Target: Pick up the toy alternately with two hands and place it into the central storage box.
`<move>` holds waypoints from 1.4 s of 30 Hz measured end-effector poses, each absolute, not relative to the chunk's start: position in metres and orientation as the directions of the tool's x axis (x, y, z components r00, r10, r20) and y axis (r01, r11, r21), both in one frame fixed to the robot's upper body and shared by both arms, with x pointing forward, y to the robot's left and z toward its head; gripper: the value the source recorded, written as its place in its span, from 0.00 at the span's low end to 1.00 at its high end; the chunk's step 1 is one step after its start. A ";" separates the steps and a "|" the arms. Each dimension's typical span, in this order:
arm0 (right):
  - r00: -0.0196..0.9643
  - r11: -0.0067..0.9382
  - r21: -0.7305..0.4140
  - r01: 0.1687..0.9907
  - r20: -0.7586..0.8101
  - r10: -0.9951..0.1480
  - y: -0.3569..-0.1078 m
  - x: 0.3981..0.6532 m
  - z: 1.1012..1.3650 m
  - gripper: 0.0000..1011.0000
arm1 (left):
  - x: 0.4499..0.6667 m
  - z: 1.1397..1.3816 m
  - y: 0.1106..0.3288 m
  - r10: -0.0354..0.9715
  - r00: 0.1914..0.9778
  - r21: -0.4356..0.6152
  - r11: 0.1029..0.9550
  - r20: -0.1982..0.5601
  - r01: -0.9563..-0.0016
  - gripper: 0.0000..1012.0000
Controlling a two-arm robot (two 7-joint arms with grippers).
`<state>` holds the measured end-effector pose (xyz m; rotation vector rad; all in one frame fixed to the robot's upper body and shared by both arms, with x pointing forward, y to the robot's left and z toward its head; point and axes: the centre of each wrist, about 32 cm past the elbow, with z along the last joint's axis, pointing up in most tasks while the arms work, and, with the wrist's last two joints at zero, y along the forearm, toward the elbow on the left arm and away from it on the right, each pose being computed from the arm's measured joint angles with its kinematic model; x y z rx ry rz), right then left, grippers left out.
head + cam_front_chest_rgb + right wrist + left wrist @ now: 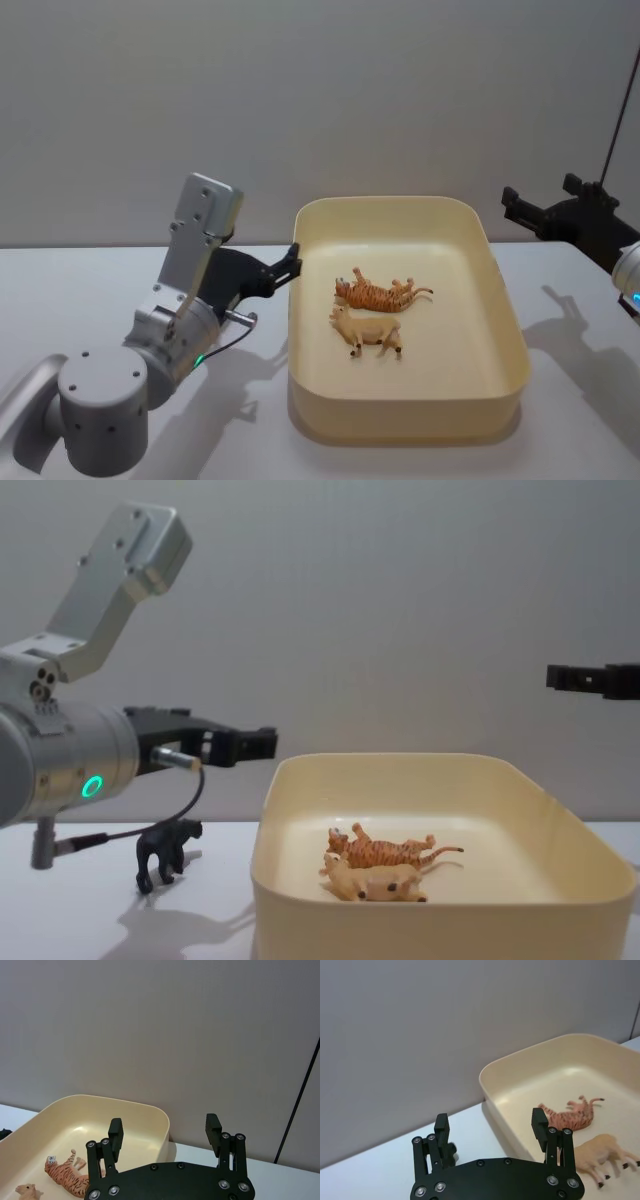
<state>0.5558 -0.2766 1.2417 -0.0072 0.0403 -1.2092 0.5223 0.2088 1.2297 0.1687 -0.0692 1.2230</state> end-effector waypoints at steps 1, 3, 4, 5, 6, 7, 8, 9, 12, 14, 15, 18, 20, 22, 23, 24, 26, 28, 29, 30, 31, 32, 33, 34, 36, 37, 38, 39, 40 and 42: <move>0.353 0.353 -0.027 0.935 -0.027 -0.935 -0.277 0.556 1.242 0.99 | 0.523 1.230 0.210 0.935 0.326 0.113 0.313 0.137 -0.943 0.99; 0.352 0.353 -0.027 0.935 -0.027 -0.935 -0.277 0.556 1.242 0.99 | 0.524 1.230 0.211 0.938 0.320 0.122 0.304 0.134 -0.945 0.99; 0.352 0.353 -0.027 0.935 -0.027 -0.936 -0.277 0.555 1.242 0.99 | 0.526 1.230 0.213 0.946 0.299 0.149 0.280 0.128 -0.948 0.99; 0.352 0.352 -0.026 0.935 -0.027 -0.936 -0.277 0.555 1.242 0.99 | 0.526 1.230 0.214 0.948 0.292 0.161 0.272 0.125 -0.949 0.99; 0.352 0.352 -0.026 0.936 -0.027 -0.936 -0.277 0.555 1.242 0.99 | 0.527 1.230 0.214 0.950 0.288 0.169 0.266 0.123 -0.949 0.99; 0.352 0.352 -0.026 0.936 -0.027 -0.936 -0.277 0.555 1.242 0.99 | 0.528 1.230 0.216 0.953 0.277 0.185 0.252 0.121 -0.950 0.99; 0.351 0.352 -0.026 0.936 -0.027 -0.936 -0.277 0.555 1.242 0.99 | 0.529 1.230 0.216 0.955 0.271 0.192 0.246 0.119 -0.950 0.99; 0.351 0.352 -0.026 0.936 -0.027 -0.936 -0.277 0.555 1.242 0.99 | 0.530 1.229 0.217 0.956 0.268 0.199 0.242 0.118 -0.950 0.99; 0.351 0.351 -0.026 0.936 -0.027 -0.936 -0.277 0.555 1.242 0.99 | 0.534 1.228 0.219 0.961 0.252 0.228 0.222 0.112 -0.948 0.99; 0.350 0.351 -0.025 0.936 -0.027 -0.936 -0.277 0.555 1.242 0.99 | 0.536 1.227 0.221 0.963 0.246 0.240 0.215 0.109 -0.947 0.99; 0.350 0.351 -0.025 0.936 -0.027 -0.936 -0.277 0.555 1.242 0.99 | 0.538 1.226 0.222 0.965 0.241 0.250 0.209 0.107 -0.946 0.99; 0.350 0.350 -0.025 0.936 -0.027 -0.936 -0.277 0.555 1.242 0.99 | 0.542 1.224 0.224 0.967 0.232 0.264 0.198 0.102 -0.944 0.99; 0.350 0.350 -0.025 0.936 -0.027 -0.937 -0.278 0.555 1.242 0.99 | 0.546 1.223 0.225 0.969 0.226 0.273 0.193 0.098 -0.943 0.99; 0.349 0.350 -0.025 0.936 -0.027 -0.937 -0.278 0.555 1.242 0.99 | 0.548 1.221 0.225 0.970 0.224 0.278 0.190 0.094 -0.941 0.99; 0.349 0.350 -0.025 0.936 -0.027 -0.937 -0.278 0.555 1.242 0.99 | 0.549 1.221 0.226 0.971 0.223 0.281 0.189 0.092 -0.941 0.99; 0.349 0.350 -0.025 0.936 -0.026 -0.937 -0.278 0.555 1.242 0.99 | 0.551 1.220 0.226 0.971 0.221 0.284 0.187 0.090 -0.940 0.99; 0.349 0.350 -0.025 0.936 -0.026 -0.937 -0.278 0.555 1.242 0.99 | 0.554 1.218 0.227 0.973 0.215 0.291 0.183 0.084 -0.939 0.99; 0.349 0.350 -0.025 0.936 -0.026 -0.937 -0.278 0.555 1.242 0.99 | 0.558 1.215 0.227 0.975 0.210 0.297 0.179 0.077 -0.938 0.99; 0.349 0.350 -0.025 0.936 -0.026 -0.937 -0.278 0.555 1.242 0.99 | 0.559 1.215 0.227 0.975 0.209 0.297 0.178 0.074 -0.938 0.99; 0.349 0.350 -0.025 0.936 -0.026 -0.937 -0.278 0.554 1.242 0.99 | 0.560 1.213 0.228 0.976 0.205 0.303 0.175 0.069 -0.937 0.99; 0.349 0.350 -0.025 0.936 -0.026 -0.937 -0.278 0.554 1.242 0.99 | 0.560 1.213 0.228 0.976 0.205 0.303 0.175 0.069 -0.937 0.99; 0.349 0.350 -0.025 0.936 -0.026 -0.937 -0.278 0.554 1.242 0.99 | 0.562 1.211 0.228 0.978 0.201 0.309 0.172 0.062 -0.935 0.99; 0.349 0.350 -0.025 0.936 -0.026 -0.937 -0.278 0.554 1.242 0.99 | 0.563 1.210 0.229 0.978 0.199 0.310 0.171 0.060 -0.935 0.99; 0.349 0.350 -0.025 0.936 -0.026 -0.937 -0.278 0.554 1.242 0.99 | 0.564 1.209 0.229 0.979 0.195 0.314 0.169 0.053 -0.934 0.99; 0.349 0.350 -0.025 0.936 -0.026 -0.937 -0.278 0.554 1.242 0.99 | 0.566 1.207 0.230 0.981 0.190 0.320 0.165 0.047 -0.933 0.99; 0.349 0.350 -0.025 0.936 -0.026 -0.937 -0.278 0.554 1.242 0.99 | 0.567 1.205 0.231 0.982 0.185 0.324 0.162 0.041 -0.932 0.99; 0.349 0.350 -0.025 0.936 -0.026 -0.937 -0.278 0.554 1.242 0.99 | 0.567 1.204 0.231 0.983 0.182 0.325 0.160 0.037 -0.932 0.99; 0.349 0.350 -0.025 0.936 -0.026 -0.937 -0.278 0.554 1.242 0.99 | 0.568 1.203 0.231 0.983 0.179 0.328 0.158 0.035 -0.931 0.99; 0.349 0.350 -0.025 0.936 -0.026 -0.937 -0.278 0.554 1.242 0.99 | 0.569 1.202 0.232 0.984 0.173 0.332 0.154 0.029 -0.931 0.99; 0.349 0.350 -0.025 0.936 -0.026 -0.937 -0.278 0.554 1.242 0.99 | 0.570 1.200 0.233 0.986 0.167 0.336 0.150 0.024 -0.930 0.99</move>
